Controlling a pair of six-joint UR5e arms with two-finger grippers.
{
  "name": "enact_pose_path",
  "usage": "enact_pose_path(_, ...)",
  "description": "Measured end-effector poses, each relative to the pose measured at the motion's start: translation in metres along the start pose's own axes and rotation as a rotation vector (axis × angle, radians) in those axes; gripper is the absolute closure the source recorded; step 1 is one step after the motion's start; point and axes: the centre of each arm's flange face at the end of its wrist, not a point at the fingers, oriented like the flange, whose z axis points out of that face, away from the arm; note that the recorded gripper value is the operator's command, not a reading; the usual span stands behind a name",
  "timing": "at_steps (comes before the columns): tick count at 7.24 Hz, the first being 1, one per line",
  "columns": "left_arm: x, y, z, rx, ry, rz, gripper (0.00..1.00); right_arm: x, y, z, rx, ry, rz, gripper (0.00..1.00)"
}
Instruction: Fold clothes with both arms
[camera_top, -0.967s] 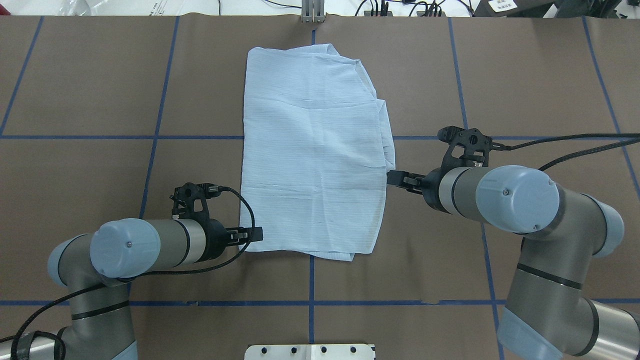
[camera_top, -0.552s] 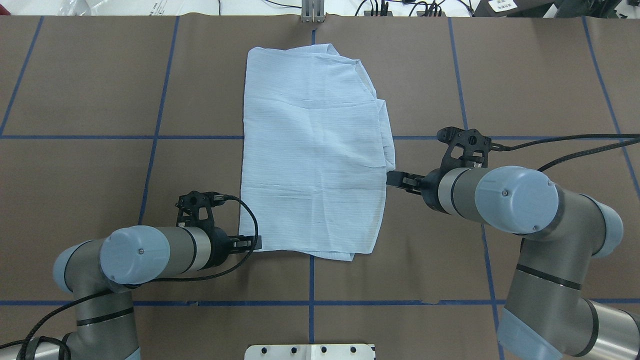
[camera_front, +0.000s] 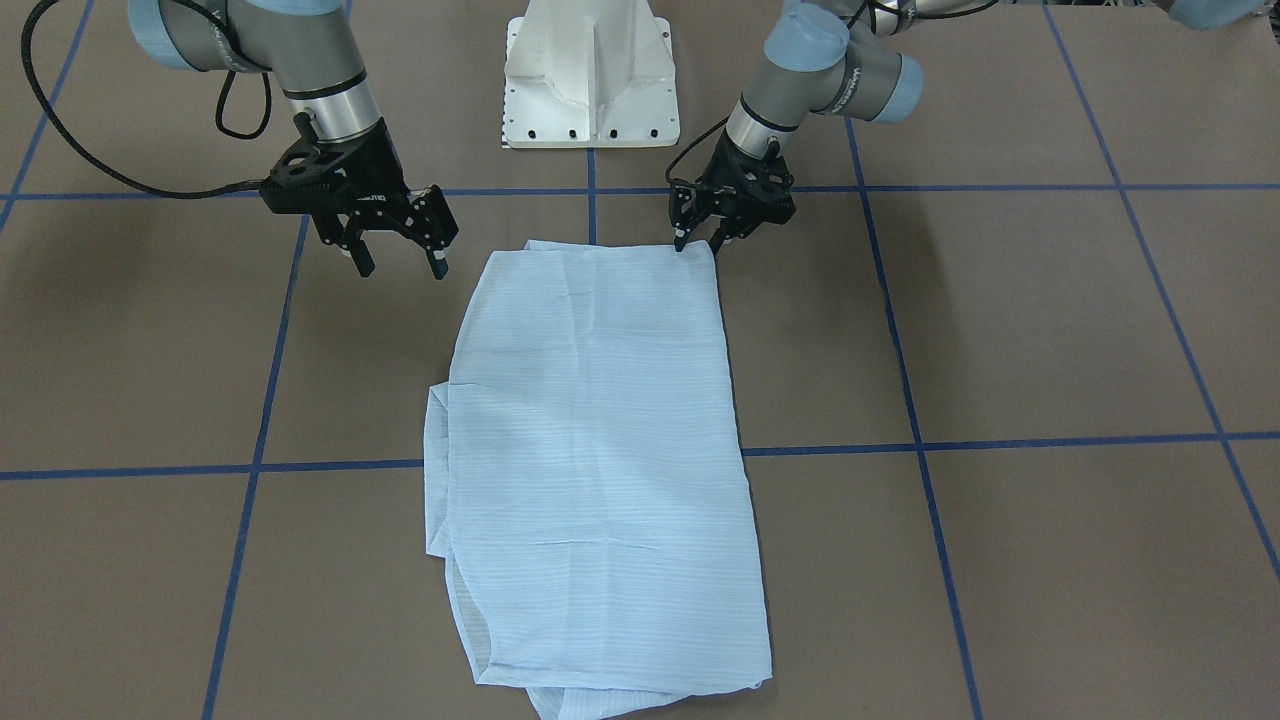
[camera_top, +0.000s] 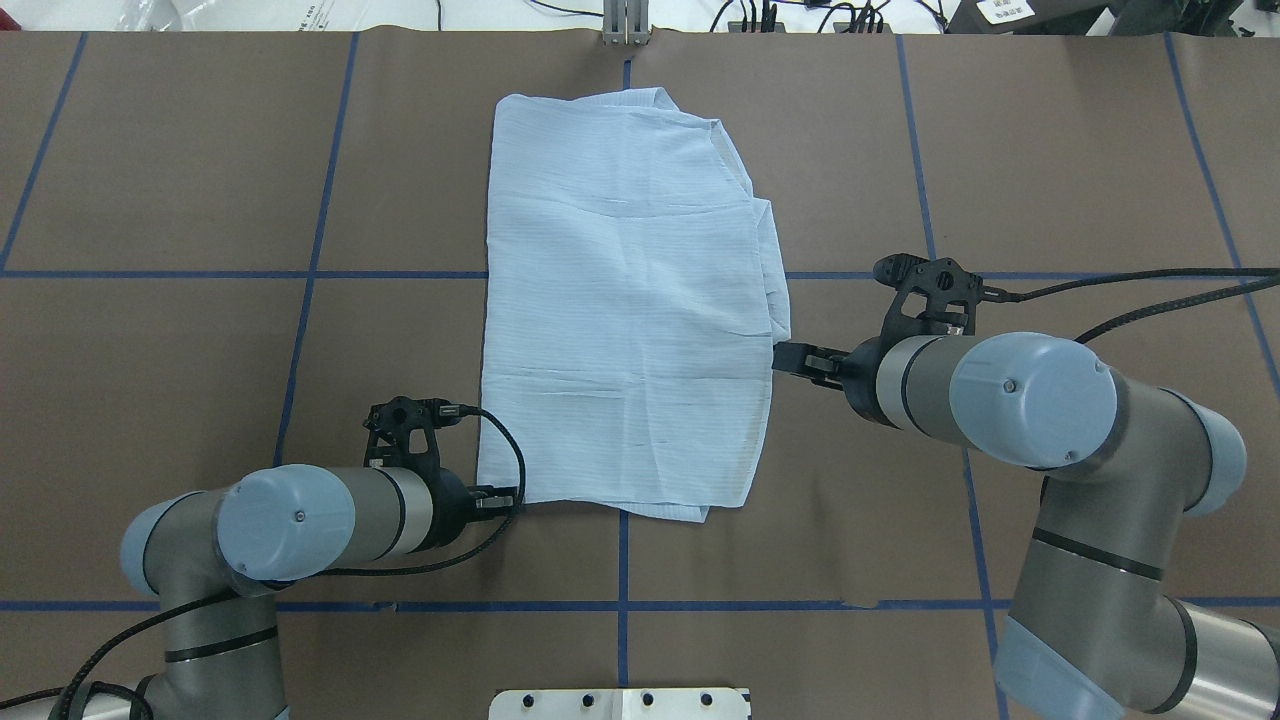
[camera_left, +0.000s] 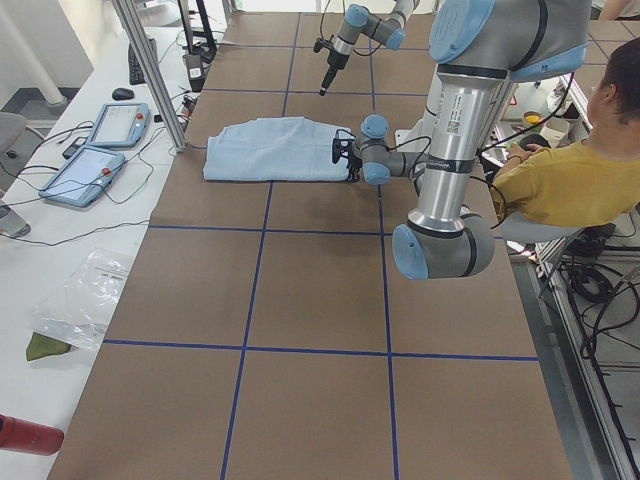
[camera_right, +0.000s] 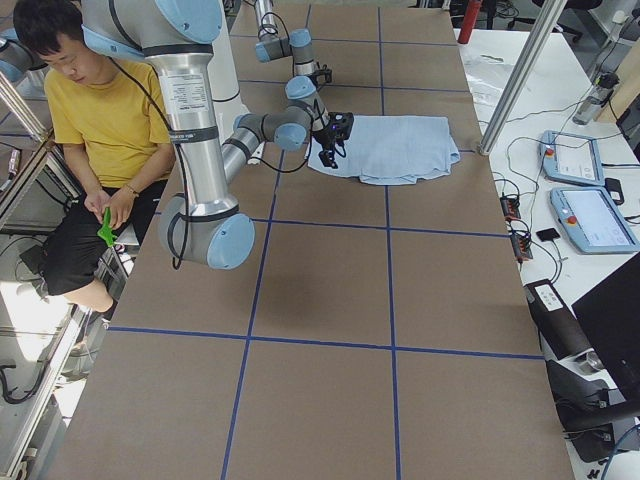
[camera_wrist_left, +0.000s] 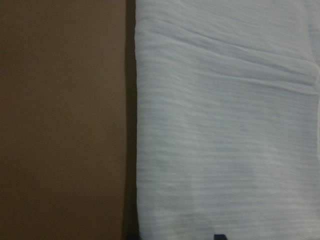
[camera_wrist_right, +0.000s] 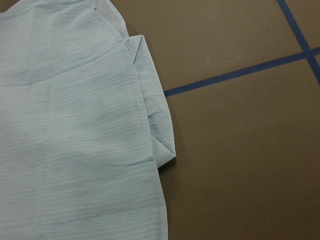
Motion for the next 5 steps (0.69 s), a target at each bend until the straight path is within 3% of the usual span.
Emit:
enact_pose_path(3,0.01,-0.001,-0.002,0.0,0.017,0.001,1.0,-0.002,0.003,0.0,-0.005,-0.001,0.01,0.01)
enact_pose_path(5,0.018,-0.002,-0.006,0.003,0.032,0.001,1.0,-0.014,0.021,0.002,-0.005,0.0,0.111,0.05)
